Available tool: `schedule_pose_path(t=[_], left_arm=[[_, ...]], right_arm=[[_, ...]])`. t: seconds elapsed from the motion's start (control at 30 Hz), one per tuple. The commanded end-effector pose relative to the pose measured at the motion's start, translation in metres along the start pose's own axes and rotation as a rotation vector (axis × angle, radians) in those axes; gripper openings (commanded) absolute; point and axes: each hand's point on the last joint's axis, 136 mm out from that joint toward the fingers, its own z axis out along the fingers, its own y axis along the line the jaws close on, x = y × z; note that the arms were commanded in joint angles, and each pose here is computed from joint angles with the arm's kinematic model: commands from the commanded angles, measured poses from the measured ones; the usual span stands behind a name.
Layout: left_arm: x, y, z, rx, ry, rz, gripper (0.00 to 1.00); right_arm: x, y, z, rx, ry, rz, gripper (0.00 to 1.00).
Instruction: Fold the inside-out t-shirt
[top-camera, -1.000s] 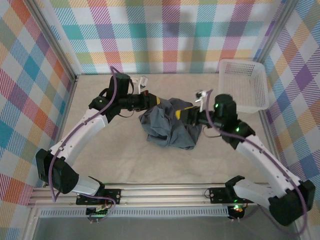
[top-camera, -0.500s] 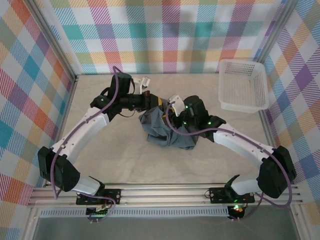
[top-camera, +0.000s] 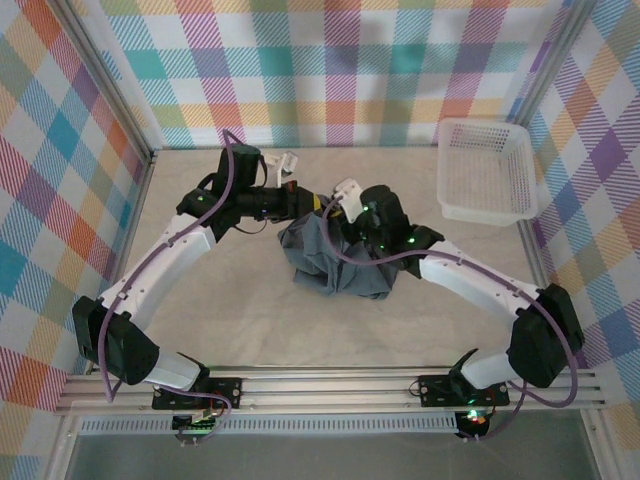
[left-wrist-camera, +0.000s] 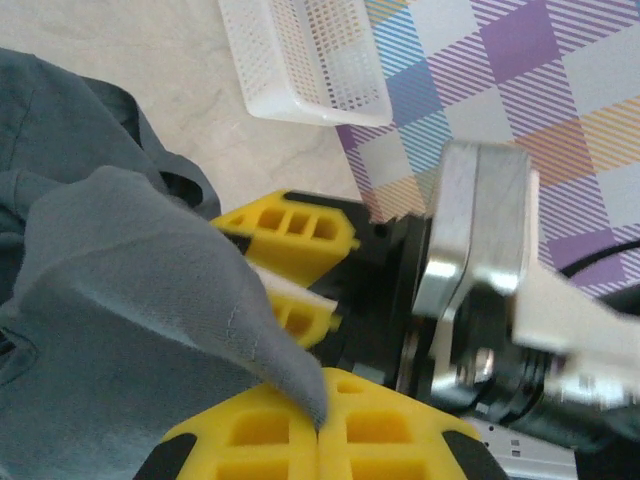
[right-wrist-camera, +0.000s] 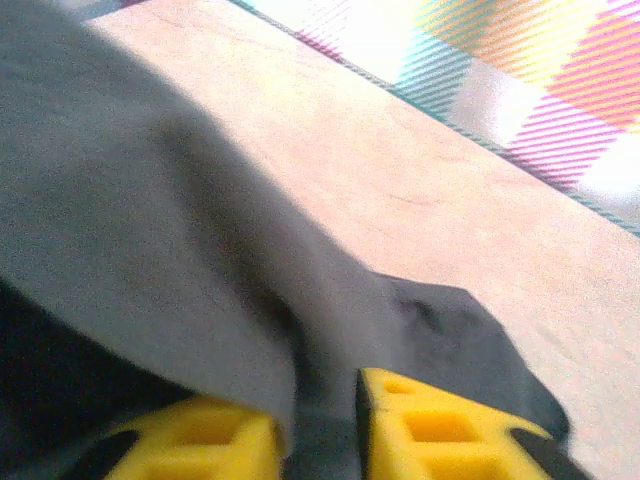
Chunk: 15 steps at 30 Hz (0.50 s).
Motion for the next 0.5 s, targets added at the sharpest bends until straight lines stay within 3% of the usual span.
schedule_pose_path(t=[0.0,0.1,0.23,0.33,0.4,0.47], left_arm=[[-0.003,-0.017,-0.012,0.02,-0.021,0.053,0.0],[-0.004,-0.016,-0.01,0.023,-0.02,0.054,0.0],[-0.003,-0.012,-0.006,0.019,-0.01,0.044,0.0],[-0.003,-0.013,-0.006,0.026,-0.012,0.046,0.0],[-0.002,-0.012,-0.005,0.026,-0.011,0.043,0.0],[-0.002,-0.012,-0.006,0.025,-0.012,0.045,0.0]], right_arm=[[0.008,-0.027,-0.015,0.045,0.032,0.061,0.13],[0.006,-0.04,-0.021,0.077,0.029,0.076,0.09],[0.007,-0.033,-0.027,0.036,0.006,0.155,0.14],[0.004,0.015,-0.029,-0.232,-0.033,0.208,0.31],[0.005,0.026,-0.024,-0.274,-0.028,0.238,0.5],[0.004,0.031,-0.018,-0.29,-0.031,0.241,0.59]])
